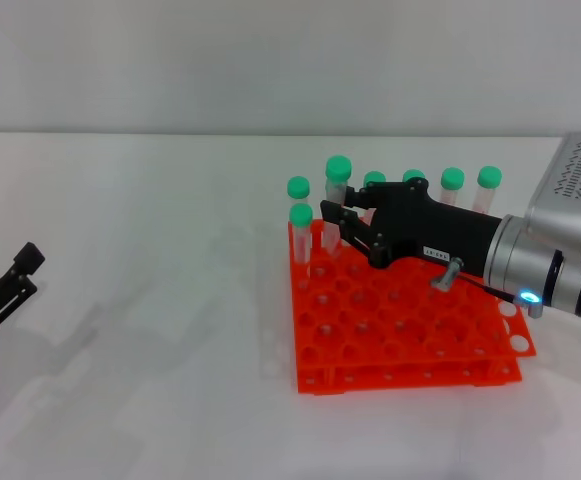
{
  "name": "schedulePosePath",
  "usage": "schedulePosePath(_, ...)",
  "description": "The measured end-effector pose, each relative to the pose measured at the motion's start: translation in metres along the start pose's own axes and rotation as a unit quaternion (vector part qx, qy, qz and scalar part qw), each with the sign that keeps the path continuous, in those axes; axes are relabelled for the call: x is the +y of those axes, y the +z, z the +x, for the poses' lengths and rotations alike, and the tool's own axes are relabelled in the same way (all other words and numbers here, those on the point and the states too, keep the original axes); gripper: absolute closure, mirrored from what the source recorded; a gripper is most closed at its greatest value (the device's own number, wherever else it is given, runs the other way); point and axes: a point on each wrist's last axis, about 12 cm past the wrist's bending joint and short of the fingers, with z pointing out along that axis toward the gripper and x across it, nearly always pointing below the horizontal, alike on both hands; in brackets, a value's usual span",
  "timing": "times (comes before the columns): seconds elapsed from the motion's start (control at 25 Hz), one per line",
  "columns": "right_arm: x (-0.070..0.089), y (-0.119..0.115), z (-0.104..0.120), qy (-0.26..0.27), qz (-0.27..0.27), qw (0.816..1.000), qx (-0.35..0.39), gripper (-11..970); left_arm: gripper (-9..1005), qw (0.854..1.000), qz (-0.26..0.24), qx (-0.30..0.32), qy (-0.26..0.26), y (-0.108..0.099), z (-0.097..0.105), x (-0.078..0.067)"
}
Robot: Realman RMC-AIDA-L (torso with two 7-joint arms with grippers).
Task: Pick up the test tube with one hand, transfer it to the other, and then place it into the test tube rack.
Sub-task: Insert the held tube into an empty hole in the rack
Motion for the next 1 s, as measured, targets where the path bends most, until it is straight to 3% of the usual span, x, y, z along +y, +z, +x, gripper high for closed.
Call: schedulePosePath(1.0, 0.0017, 0.0073, 0.0059, 0.009, 0.001, 0.999, 0.037, 711, 116, 1.0, -0.001, 0.004, 0.01, 0.0087, -0.0012, 0.0031)
